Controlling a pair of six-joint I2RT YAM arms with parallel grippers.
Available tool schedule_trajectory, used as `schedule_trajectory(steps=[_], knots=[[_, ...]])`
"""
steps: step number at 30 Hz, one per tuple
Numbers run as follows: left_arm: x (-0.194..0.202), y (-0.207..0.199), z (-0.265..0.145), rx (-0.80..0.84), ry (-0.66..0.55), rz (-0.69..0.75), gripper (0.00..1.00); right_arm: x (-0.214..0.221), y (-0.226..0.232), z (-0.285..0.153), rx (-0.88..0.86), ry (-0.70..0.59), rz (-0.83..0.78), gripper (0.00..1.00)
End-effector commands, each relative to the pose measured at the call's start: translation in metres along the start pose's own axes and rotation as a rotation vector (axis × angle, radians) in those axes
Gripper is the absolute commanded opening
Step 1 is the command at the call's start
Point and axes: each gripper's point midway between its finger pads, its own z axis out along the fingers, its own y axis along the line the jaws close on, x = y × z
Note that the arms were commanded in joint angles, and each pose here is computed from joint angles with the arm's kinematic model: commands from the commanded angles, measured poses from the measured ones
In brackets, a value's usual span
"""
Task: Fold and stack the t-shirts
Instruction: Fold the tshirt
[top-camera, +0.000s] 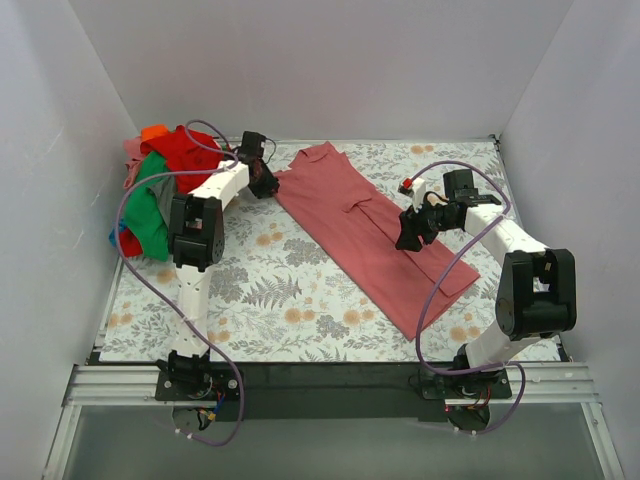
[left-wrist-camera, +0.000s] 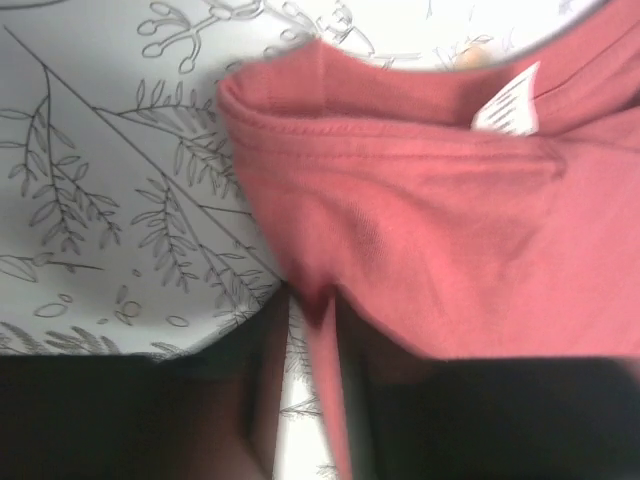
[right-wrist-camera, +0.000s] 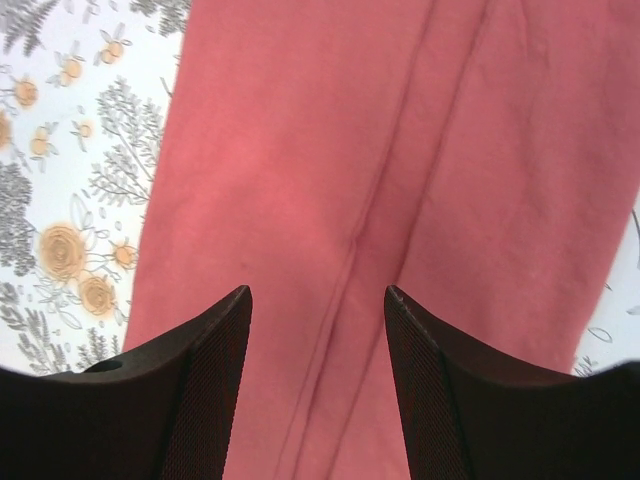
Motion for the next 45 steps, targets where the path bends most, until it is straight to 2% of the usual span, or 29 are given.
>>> schedule_trajectory(steps=[1,3,4,5,6,10,12,13,16,17,22,25,28,31,36,39,45], knots=[[-0.012,0.009,-0.028,0.019,0.008,0.13,0.29,0.002,-0.02,-0.005,0.099,0.024,-0.032,0.63],[-0.012,-0.003,-0.048,0.106,0.003,0.182,0.43,0.009,-0.031,-0.005,0.136,0.053,-0.017,0.63],[-0.02,-0.013,-0.075,0.167,-0.043,0.2,0.47,0.012,-0.036,-0.008,0.15,0.057,-0.007,0.63],[-0.023,-0.017,-0.087,0.202,-0.063,0.232,0.56,0.013,-0.038,-0.008,0.157,0.058,-0.002,0.63],[-0.023,-0.027,-0.106,0.265,-0.073,0.255,0.59,0.016,-0.042,-0.009,0.168,0.065,0.006,0.63],[-0.025,-0.041,-0.193,0.448,-0.18,0.36,0.64,0.024,-0.056,-0.02,0.204,0.063,0.041,0.63],[-0.01,-0.04,-0.215,0.528,-0.186,0.407,0.64,0.025,-0.057,-0.023,0.205,0.057,0.043,0.63],[0.0,-0.05,-0.237,0.634,-0.197,0.436,0.64,0.03,-0.066,-0.031,0.228,0.05,0.064,0.64],[0.057,-0.037,-0.263,0.753,-0.139,0.483,0.66,0.039,-0.075,-0.041,0.253,0.051,0.088,0.64],[0.086,-0.033,-0.269,0.785,-0.09,0.503,0.67,0.04,-0.077,-0.043,0.257,0.048,0.096,0.64],[0.207,-0.025,-0.271,0.818,0.108,0.618,0.66,0.052,-0.088,-0.055,0.276,0.03,0.16,0.64],[0.258,-0.013,-0.26,0.766,0.178,0.67,0.66,0.057,-0.089,-0.056,0.269,0.021,0.185,0.64],[0.292,-0.007,-0.248,0.726,0.242,0.675,0.65,0.063,-0.091,-0.055,0.262,0.027,0.203,0.64],[0.32,-0.01,-0.24,0.706,0.305,0.61,0.64,0.067,-0.09,-0.052,0.25,0.034,0.218,0.64],[0.34,-0.009,-0.217,0.578,0.349,0.407,0.63,0.069,-0.09,-0.05,0.243,0.037,0.223,0.64],[0.345,-0.011,-0.208,0.553,0.349,0.376,0.62,0.07,-0.088,-0.048,0.228,0.033,0.231,0.64],[0.338,-0.009,-0.213,0.579,0.26,0.493,0.62,0.071,-0.086,-0.046,0.211,0.031,0.233,0.64]])
